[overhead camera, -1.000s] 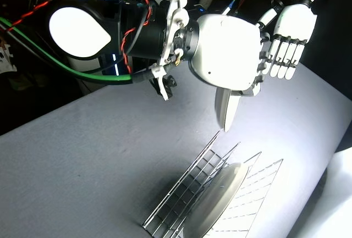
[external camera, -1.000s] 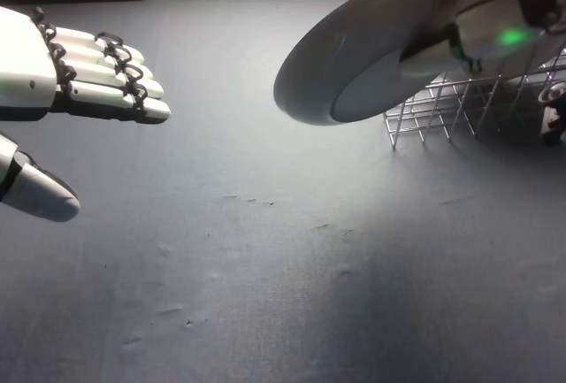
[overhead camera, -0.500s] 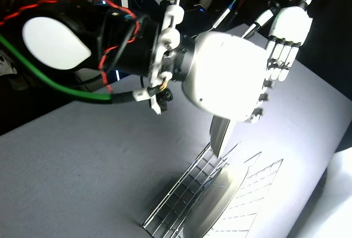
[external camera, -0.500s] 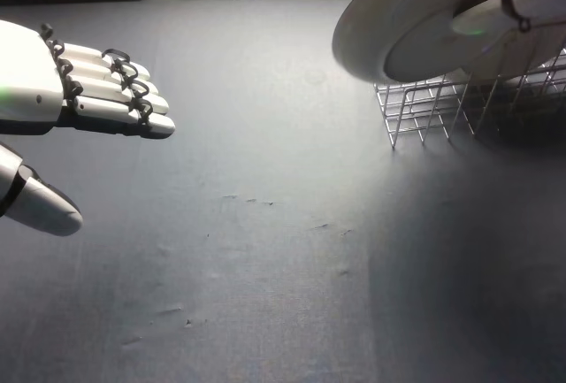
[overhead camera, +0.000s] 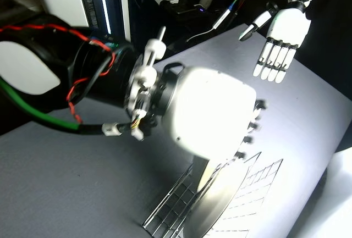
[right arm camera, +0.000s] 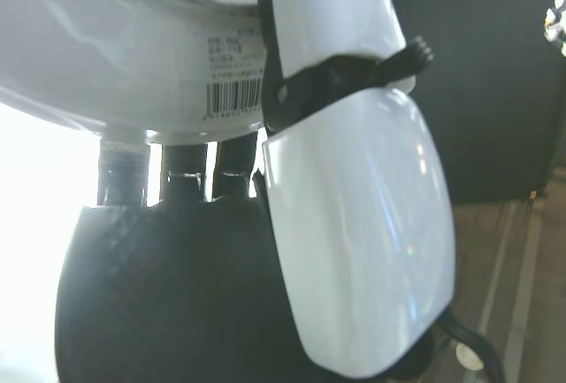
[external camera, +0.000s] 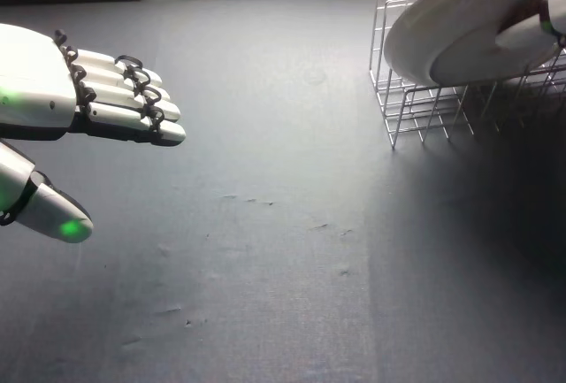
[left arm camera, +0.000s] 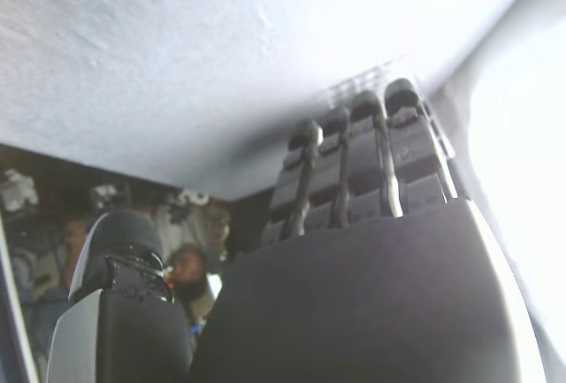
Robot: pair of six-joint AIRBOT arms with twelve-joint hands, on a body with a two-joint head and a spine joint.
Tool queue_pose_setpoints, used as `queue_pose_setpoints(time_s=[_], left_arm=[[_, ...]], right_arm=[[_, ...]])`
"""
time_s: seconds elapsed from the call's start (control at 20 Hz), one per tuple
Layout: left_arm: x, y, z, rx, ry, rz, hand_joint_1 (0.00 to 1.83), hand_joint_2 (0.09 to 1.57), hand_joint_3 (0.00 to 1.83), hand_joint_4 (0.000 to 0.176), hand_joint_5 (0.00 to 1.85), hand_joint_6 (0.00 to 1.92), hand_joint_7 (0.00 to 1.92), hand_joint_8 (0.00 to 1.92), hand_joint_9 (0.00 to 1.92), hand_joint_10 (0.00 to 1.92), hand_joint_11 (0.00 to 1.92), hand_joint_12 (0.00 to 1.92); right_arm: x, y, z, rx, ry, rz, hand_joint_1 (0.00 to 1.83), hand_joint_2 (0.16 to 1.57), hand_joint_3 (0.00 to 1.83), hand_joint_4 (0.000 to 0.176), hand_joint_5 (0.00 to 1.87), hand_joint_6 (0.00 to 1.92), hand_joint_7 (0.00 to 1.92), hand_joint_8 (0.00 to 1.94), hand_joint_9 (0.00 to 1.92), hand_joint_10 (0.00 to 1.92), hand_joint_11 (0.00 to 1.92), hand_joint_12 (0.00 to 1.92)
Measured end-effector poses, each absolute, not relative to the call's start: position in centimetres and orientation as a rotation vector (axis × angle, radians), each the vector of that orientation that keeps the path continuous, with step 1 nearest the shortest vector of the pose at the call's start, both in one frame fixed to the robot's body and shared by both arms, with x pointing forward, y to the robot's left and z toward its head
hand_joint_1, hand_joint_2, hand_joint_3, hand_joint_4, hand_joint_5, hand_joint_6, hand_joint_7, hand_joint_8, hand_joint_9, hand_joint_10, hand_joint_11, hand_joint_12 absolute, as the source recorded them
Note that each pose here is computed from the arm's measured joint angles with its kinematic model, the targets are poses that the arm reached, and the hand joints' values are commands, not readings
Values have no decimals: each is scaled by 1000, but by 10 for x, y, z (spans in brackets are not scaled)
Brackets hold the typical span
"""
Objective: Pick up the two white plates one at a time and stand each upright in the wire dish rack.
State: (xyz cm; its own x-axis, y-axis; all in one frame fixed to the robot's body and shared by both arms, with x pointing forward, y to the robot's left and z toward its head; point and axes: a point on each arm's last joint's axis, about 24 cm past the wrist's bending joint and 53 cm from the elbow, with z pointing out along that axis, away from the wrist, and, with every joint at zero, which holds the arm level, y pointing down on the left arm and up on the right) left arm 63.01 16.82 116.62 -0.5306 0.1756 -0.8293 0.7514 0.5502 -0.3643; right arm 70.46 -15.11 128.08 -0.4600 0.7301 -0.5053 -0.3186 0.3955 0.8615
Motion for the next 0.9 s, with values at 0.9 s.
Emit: queue_pose_setpoints(time_s=[0.9], left_arm=[[629,167,1166,760,2008,-944,0,1118,0,0,43,11,19,8,0,0,0,0]], right_arm=[[711,-163,1234,237,1684,1162,1499,1067,0,0,1012,871,1086,699,1078,853,771,1465]])
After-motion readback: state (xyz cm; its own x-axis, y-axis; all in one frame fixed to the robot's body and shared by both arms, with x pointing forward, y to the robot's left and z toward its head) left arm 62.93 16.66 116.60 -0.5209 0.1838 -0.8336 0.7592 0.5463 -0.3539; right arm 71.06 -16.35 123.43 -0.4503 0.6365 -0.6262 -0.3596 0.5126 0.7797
